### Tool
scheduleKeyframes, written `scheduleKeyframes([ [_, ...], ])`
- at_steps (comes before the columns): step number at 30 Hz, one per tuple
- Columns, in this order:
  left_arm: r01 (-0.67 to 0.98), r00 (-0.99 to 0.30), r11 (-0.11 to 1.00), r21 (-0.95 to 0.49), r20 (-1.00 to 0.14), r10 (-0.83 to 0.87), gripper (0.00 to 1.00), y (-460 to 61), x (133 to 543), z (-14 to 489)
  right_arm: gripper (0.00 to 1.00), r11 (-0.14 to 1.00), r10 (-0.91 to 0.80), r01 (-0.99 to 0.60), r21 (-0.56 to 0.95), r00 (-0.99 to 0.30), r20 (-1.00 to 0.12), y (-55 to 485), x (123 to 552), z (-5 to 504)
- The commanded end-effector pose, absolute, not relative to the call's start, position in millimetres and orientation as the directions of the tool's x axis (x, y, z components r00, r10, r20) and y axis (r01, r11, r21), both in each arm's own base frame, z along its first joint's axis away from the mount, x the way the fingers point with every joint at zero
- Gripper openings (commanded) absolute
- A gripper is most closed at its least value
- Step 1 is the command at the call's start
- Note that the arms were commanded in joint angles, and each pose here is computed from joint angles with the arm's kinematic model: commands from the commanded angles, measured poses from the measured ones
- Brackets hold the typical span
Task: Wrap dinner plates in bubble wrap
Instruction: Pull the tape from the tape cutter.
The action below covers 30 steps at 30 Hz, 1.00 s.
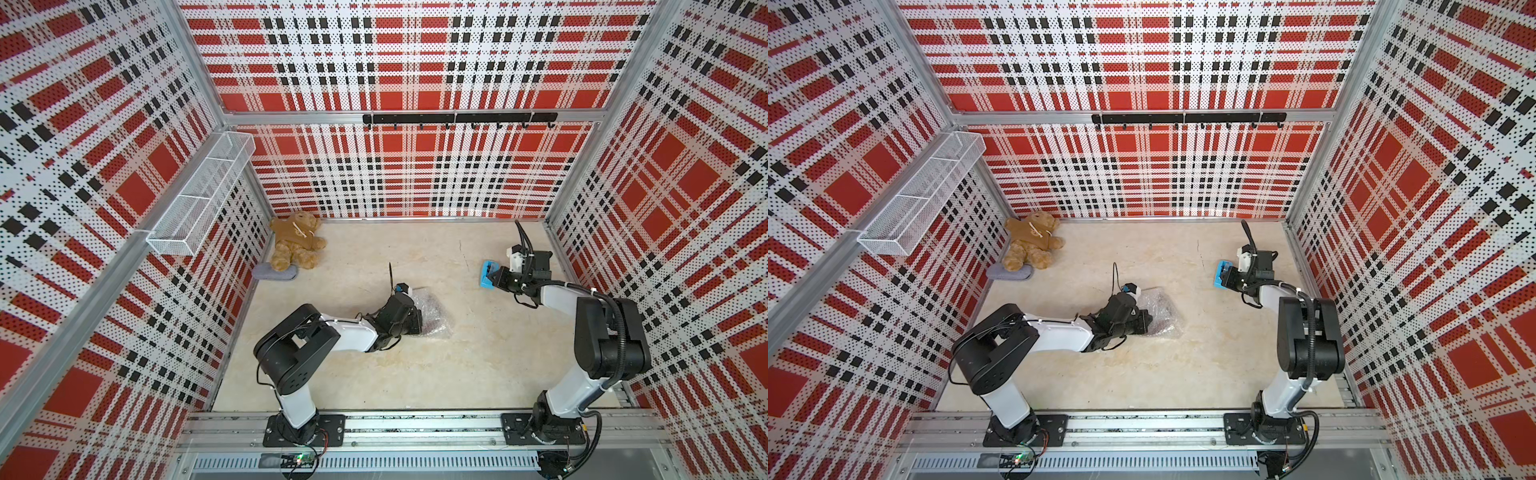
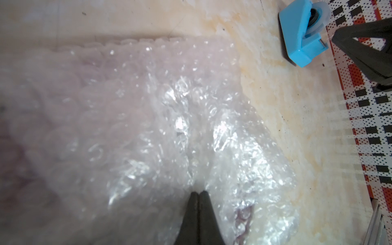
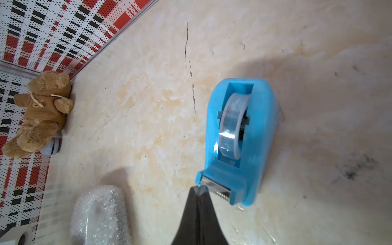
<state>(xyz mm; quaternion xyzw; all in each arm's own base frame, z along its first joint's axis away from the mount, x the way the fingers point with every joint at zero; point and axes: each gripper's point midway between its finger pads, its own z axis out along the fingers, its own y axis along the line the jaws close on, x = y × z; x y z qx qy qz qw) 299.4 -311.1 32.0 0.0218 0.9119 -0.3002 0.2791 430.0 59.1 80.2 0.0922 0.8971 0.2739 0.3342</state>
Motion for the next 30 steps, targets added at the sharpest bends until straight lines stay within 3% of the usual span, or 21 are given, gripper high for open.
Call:
scheduleKeyframes([
  [1, 0.160, -0.910, 0.882, -0.443, -0.412, -0.042, 0.00, -290.9, 270.8, -16.9, 0.00, 0.860, 0.274, -0.039, 0.510, -0.807, -0.524, 60.4, 427.4, 71.1],
  [2, 0.161, -0.910, 0.882, -0.442, -0.412, -0.040, 0.00, -290.8, 270.6, -17.3, 0.00, 0.874, 0.254, -0.029, 0.485, -0.823, -0.507, 58.8, 428.8, 69.3],
  [5, 0.162, -0.911, 0.882, -0.442, -0.410, -0.038, 0.00, -291.0, 270.2, -18.0, 0.00, 0.852, 0.362, -0.006, 0.523, -0.715, -0.598, 47.1, 437.8, 90.6],
  [8, 0.163, -0.912, 0.882, -0.442, -0.408, -0.036, 0.00, -291.9, 270.6, -18.5, 0.00, 0.894, 0.229, -0.012, 0.448, -0.846, -0.481, 56.1, 436.5, 61.8],
  [11, 0.163, -0.915, 0.882, -0.441, -0.403, -0.032, 0.00, -292.7, 269.2, -20.2, 0.00, 0.854, 0.347, -0.001, 0.520, -0.744, -0.571, 52.8, 443.3, 79.4],
  [13, 0.163, -0.914, 0.883, -0.440, -0.404, -0.033, 0.00, -292.7, 269.3, -20.1, 0.00, 0.878, 0.278, -0.001, 0.479, -0.813, -0.512, 55.9, 444.4, 68.2],
  [16, 0.164, -0.914, 0.886, -0.434, -0.405, -0.029, 0.00, -291.9, 269.0, -19.8, 0.00, 0.855, 0.360, 0.004, 0.518, -0.725, -0.588, 50.4, 452.2, 85.7],
  [19, 0.164, -0.914, 0.886, -0.434, -0.404, -0.029, 0.00, -292.2, 269.2, -20.3, 0.00, 0.890, 0.277, -0.001, 0.456, -0.793, -0.542, 55.1, 457.9, 73.5],
  [30, 0.164, -0.914, 0.889, -0.428, -0.404, -0.026, 0.00, -291.7, 268.4, -20.2, 0.00, 0.881, 0.285, -0.069, 0.468, -0.714, -0.640, 60.4, 470.4, 124.8],
])
